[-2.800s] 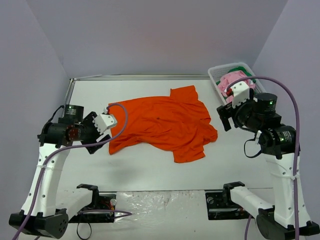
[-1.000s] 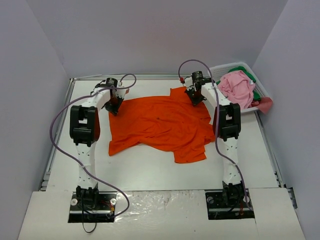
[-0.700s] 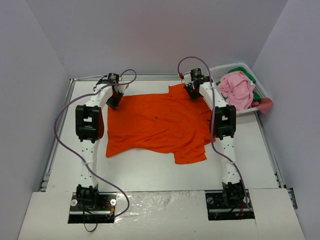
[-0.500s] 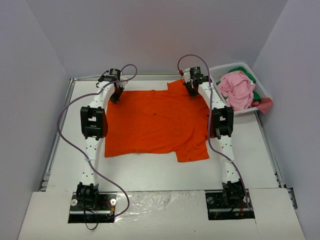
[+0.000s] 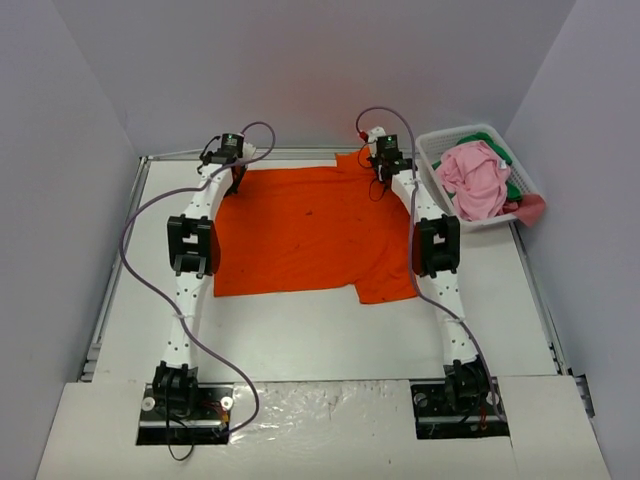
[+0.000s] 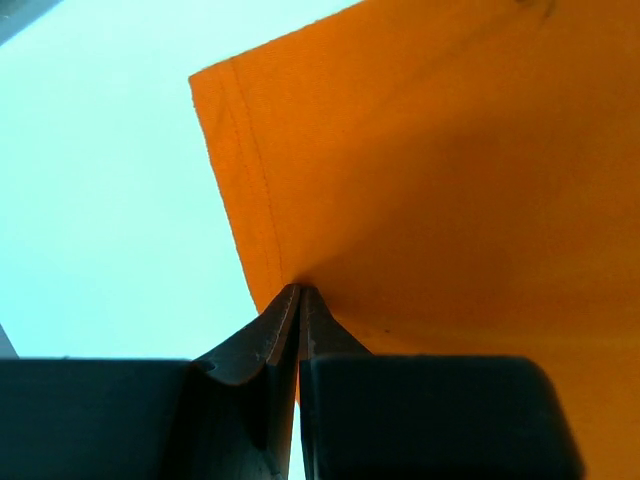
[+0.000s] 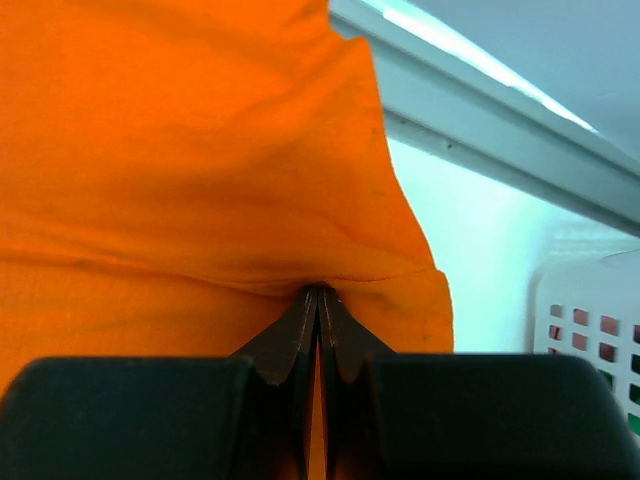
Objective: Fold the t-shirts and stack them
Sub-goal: Flatten out the tshirt
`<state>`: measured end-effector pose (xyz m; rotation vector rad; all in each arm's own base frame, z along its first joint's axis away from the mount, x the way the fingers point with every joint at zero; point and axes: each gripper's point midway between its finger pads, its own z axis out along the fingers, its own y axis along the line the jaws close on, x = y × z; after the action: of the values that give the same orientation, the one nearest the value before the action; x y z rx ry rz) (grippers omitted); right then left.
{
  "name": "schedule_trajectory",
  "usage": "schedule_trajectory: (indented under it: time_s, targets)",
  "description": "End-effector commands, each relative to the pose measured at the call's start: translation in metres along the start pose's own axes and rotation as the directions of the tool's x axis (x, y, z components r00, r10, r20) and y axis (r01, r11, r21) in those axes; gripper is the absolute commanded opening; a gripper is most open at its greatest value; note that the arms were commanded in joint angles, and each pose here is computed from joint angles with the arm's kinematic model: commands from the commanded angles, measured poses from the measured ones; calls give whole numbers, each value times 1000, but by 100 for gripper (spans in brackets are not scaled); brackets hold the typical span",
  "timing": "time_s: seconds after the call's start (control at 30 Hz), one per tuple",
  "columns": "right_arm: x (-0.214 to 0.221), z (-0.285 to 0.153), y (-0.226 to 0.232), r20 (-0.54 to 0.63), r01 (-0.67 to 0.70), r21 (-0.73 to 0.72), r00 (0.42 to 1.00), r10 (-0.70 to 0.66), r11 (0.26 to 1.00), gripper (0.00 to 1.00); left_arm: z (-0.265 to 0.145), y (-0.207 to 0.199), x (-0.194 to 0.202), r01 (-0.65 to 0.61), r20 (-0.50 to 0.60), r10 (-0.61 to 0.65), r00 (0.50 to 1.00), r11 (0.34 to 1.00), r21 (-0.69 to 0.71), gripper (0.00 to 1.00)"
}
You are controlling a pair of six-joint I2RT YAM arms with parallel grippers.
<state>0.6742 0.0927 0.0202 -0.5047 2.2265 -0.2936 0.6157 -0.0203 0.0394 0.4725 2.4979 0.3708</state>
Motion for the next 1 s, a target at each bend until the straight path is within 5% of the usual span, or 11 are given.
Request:
schedule_trajectory:
  time_s: [0.0, 0.27, 0.37, 0.4, 0.53, 0.6, 0.8, 0.97]
  targets:
    - [13, 13, -10, -25, 3, 118, 1000, 0, 993, 0, -16, 23, -28, 9, 77, 0, 997, 993, -114, 2]
    - [-33, -25, -17, 61, 14, 163, 998, -24, 987, 5, -65, 19, -65, -44, 166, 72, 984, 985, -164, 2]
    - [-67, -59, -29, 125, -7, 174, 992, -15, 985, 18, -98, 23, -74, -45, 195, 83, 977, 980, -195, 2]
    - [-69, -66, -27, 128, -4, 170, 992, -18, 985, 31, -107, 26, -76, -41, 202, 83, 976, 978, -204, 2]
    - [-107, -129, -46, 204, -31, 180, 979, -6, 983, 54, -172, 48, -83, -10, 255, 76, 964, 968, -250, 3]
    - [-113, -149, -49, 219, -40, 173, 976, 1, 984, 64, -201, 56, -76, 2, 273, 71, 959, 966, -257, 11]
    - [-82, -228, -52, 186, -13, 114, 983, -8, 993, 69, -246, 45, -12, -110, 244, 162, 956, 971, -212, 25]
    - [9, -262, -10, 7, 71, -94, 997, -71, 993, 70, -255, 5, 69, -296, 231, 306, 924, 952, -78, 26]
